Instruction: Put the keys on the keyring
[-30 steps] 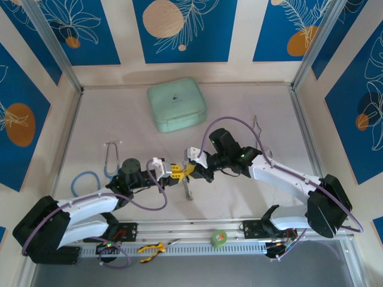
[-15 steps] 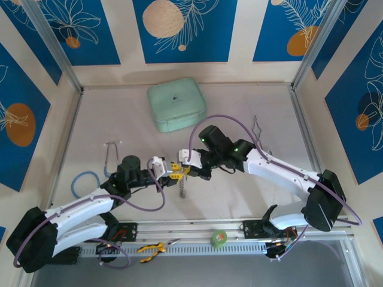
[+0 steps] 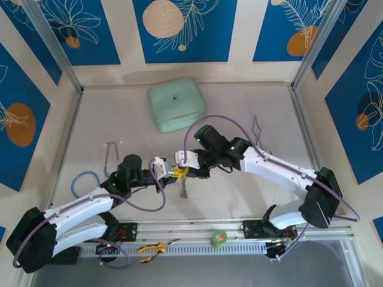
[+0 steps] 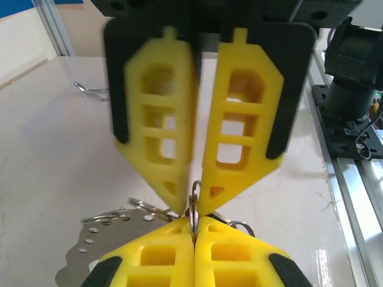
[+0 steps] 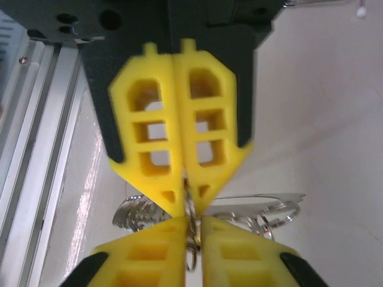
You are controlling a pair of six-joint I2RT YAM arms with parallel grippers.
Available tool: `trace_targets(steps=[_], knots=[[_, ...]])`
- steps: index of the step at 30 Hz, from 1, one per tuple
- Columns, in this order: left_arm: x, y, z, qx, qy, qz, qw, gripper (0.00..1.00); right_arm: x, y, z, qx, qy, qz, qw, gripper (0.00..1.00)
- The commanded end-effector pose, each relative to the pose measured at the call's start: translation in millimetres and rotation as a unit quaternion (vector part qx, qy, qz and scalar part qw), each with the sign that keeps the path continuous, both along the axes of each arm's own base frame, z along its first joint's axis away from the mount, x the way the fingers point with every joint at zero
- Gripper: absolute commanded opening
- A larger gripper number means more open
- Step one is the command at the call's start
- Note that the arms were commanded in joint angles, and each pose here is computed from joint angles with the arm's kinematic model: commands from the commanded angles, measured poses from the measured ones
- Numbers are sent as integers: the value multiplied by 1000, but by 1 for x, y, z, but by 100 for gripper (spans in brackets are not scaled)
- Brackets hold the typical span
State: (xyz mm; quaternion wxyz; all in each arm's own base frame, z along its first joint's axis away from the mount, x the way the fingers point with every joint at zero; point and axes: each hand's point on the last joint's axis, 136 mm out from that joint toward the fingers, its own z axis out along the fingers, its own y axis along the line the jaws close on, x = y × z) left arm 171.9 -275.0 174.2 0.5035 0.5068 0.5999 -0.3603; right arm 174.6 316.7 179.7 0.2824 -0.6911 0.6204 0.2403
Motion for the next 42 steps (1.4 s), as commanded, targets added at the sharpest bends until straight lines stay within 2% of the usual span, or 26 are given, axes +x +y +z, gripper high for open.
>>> trace_targets(steps=[1,4,11,15,19,23,32,42], knots=[[-3,-3,15,-23,-22,-12,999,0,-8,-2,23,88,45,1,995,23],[-4,-3,17,-38,-27,-12,999,0,-10,-3,25,120,66,0,991,25],[-7,-7,17,-60,-24,-25,998,0,-12,1,16,137,91,1,986,25],[-7,-8,19,-67,-27,-28,997,0,-12,3,8,133,102,3,986,22],[-8,-9,20,-69,-27,-35,997,0,-10,3,2,129,106,0,986,16],[-9,-8,18,-67,-26,-34,997,0,-8,2,5,135,98,-6,986,17],[-9,-7,20,-71,-27,-33,997,0,-1,-2,25,200,52,-38,978,27],[-12,-7,20,-73,-27,-38,996,0,2,-2,9,198,74,-42,977,22]])
